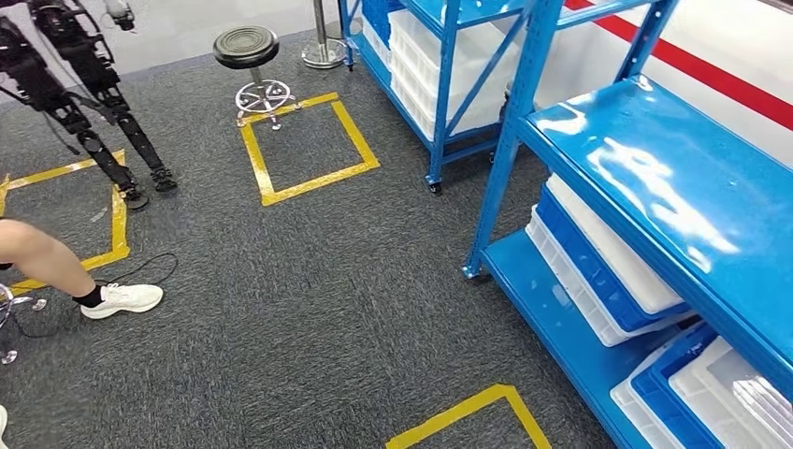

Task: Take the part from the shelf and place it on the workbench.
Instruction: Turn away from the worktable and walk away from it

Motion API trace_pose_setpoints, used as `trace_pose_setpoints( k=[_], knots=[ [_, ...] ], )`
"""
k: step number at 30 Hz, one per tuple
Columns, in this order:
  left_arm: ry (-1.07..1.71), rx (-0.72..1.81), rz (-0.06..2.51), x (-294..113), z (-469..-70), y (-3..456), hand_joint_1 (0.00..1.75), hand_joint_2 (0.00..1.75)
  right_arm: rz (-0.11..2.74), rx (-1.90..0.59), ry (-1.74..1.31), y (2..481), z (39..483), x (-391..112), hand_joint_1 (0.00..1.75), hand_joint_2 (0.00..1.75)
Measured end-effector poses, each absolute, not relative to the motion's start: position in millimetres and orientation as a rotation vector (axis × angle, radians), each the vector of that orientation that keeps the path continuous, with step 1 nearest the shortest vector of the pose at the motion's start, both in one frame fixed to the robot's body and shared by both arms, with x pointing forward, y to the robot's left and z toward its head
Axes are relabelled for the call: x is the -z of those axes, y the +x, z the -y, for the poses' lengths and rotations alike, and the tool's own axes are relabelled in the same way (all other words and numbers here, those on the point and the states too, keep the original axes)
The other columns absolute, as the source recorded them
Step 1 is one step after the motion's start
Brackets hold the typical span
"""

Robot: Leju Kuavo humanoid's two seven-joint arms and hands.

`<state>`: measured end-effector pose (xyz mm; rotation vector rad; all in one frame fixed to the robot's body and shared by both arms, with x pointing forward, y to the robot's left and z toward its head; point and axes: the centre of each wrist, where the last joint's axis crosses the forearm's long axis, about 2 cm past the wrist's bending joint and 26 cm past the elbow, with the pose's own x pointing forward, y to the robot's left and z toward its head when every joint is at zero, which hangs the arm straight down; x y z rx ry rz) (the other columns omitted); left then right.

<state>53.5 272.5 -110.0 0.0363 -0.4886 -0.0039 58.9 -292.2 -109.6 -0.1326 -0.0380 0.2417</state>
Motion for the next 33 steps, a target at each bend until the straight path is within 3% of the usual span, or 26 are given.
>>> trace_pose_setpoints(
  k=[33],
  knots=[
    [0.038, 0.025, 0.485, 110.0, -272.7, 53.1, 0.0, 0.0, 0.035, -0.23, -0.133, 58.9, 291.7, 109.6, 0.0, 0.0]
  ],
)
